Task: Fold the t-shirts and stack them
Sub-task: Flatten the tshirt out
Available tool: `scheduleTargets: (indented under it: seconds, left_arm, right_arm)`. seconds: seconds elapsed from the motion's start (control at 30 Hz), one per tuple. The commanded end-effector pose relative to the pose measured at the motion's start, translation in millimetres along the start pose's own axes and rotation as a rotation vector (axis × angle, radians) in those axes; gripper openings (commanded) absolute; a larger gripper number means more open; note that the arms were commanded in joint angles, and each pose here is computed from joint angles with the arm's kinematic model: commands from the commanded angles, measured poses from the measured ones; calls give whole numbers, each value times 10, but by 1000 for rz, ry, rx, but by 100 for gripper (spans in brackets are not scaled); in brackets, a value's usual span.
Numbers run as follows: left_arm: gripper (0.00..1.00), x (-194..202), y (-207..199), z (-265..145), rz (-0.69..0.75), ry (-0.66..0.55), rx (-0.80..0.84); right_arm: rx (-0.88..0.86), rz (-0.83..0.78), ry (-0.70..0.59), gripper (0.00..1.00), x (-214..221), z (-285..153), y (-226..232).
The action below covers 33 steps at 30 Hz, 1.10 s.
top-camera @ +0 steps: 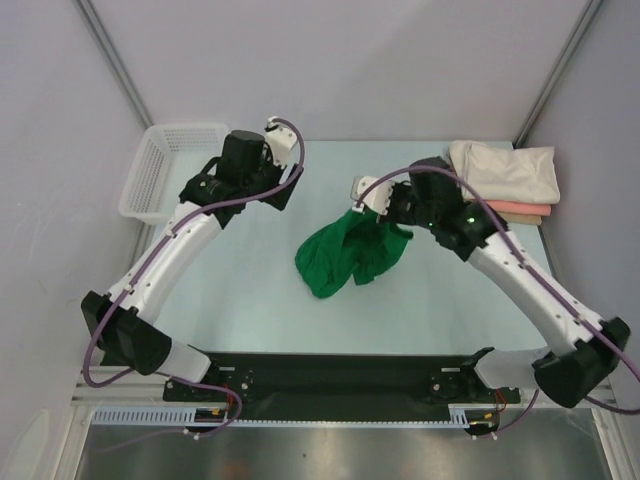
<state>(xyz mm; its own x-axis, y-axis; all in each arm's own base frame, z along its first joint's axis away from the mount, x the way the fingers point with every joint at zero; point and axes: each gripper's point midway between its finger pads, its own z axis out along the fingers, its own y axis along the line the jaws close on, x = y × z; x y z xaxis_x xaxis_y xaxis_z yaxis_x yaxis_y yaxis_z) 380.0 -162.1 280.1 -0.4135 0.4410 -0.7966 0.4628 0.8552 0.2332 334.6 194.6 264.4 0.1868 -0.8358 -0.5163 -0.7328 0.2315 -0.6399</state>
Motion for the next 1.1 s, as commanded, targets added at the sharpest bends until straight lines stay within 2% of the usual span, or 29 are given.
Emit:
scheduleTargets:
  seconds: [0.0,0.13,0.23,0.3,0.4,0.5,0.57,0.73,0.8,0.93,1.07]
  left_arm:
    - [89,-142,223,-264,82,-64,-81]
    - [89,-288,343,-444,108,-122,-133]
    - [87,-342,287,-516,97,-145,-94]
    - [82,-347,178,-521,83,-150,-38]
    - [76,-328,-133,-523,90,-154,94]
    - [72,-246,-648,-515,137,-142,279]
    - [72,-174,-1051,-497,180,-125,400]
    - [80,168,-1888,-273,312,-37,563]
    - [79,327,-2109,-48,331,19,582]
    - [66,541,-2518,177,312,119,667]
    - [61,750,-2787,422,276,206,717]
  right_arm:
    - [153,-45,-211,0,-757,-828,-488]
    - [293,7,-342,0,-1190,-1316,-932]
    - [354,28,-365,0,-1280,-1404,-1150]
    - [341,7,-324,0,-1201,-1229,-1159]
    - [311,50,-219,0,-828,-794,-1142]
    - [250,130,-109,0,-425,-348,-1062]
    - [264,166,-83,0,-278,-249,-1129]
    - [317,180,-31,0,-2,-138,-1409]
    - [344,203,-2,0,158,-171,-1539]
    - [379,276,52,0,469,-168,-1669]
    - [395,312,70,0,615,-241,-1688]
